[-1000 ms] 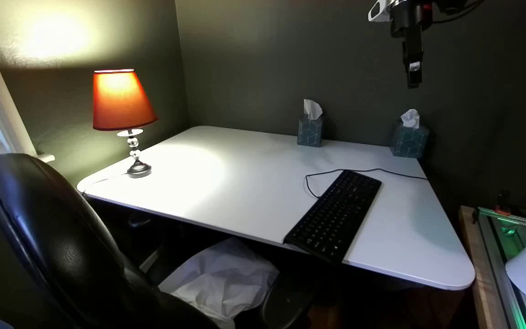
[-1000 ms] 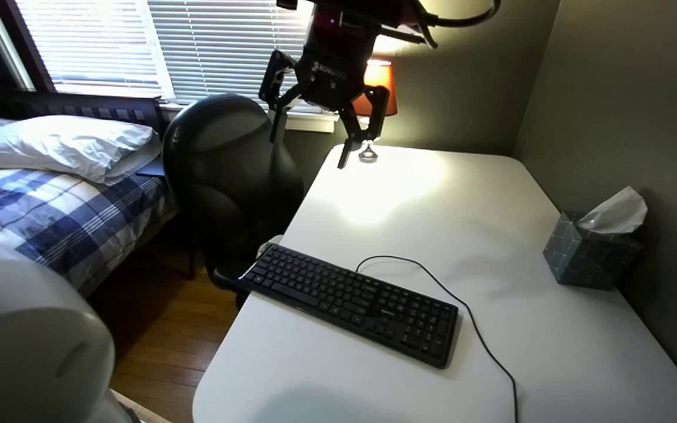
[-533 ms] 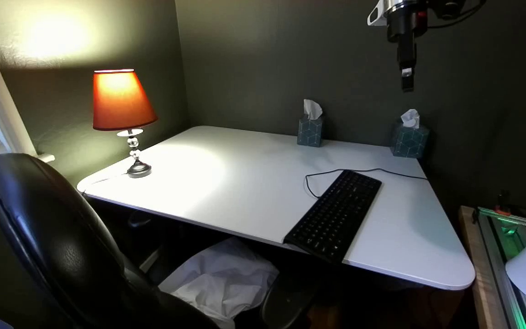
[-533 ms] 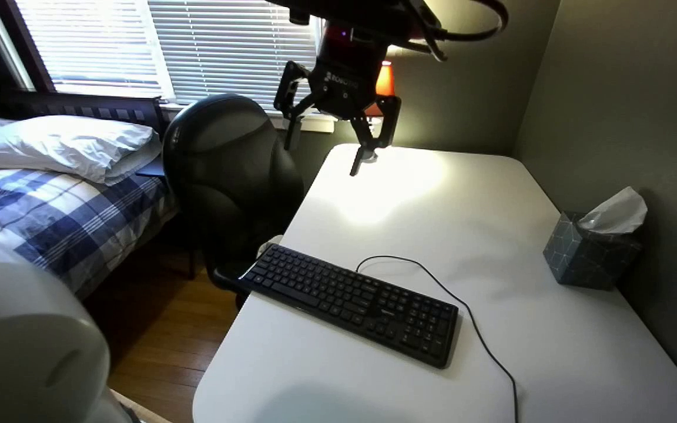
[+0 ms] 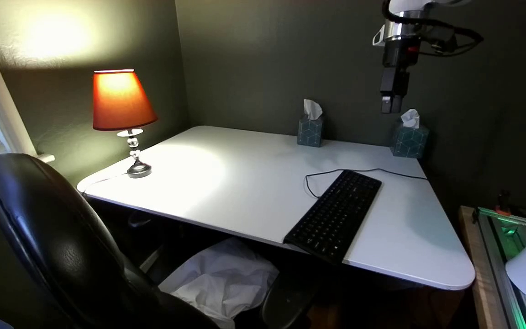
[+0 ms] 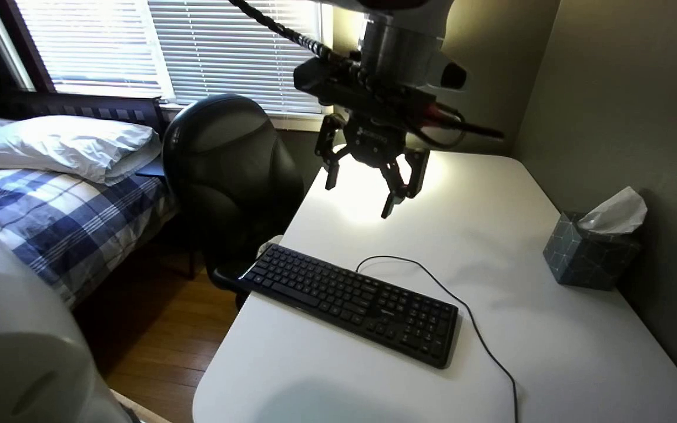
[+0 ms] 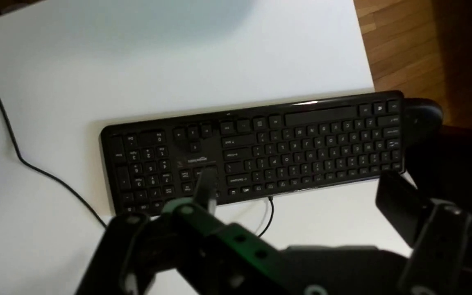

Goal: Press a button on the right side of the computer keyboard

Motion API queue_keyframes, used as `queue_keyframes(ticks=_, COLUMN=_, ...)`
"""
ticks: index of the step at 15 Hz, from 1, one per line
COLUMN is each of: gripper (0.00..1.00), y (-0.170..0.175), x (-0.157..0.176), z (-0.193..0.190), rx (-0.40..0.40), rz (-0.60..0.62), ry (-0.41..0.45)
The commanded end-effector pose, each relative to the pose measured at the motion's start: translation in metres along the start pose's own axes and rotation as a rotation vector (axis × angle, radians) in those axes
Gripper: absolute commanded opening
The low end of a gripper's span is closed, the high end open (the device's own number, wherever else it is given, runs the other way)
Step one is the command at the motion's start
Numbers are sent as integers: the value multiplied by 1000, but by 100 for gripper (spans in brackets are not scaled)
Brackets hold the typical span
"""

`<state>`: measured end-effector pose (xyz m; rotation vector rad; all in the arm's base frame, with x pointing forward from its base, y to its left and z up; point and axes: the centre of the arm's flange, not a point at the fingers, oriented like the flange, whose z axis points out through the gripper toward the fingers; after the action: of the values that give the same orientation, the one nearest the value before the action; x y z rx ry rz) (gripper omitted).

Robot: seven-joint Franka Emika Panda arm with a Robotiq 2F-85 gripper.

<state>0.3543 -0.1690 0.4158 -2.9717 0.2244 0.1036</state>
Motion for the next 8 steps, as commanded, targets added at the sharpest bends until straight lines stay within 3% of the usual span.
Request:
queue_keyframes(ticks=1, gripper=100, y=25, x=-1, z=38, rx=35, rz=124, ry=26)
queue_keyframes(ticks=8, gripper=100, y=68, x=27, z=82, rx=110, rz=308, ry=95)
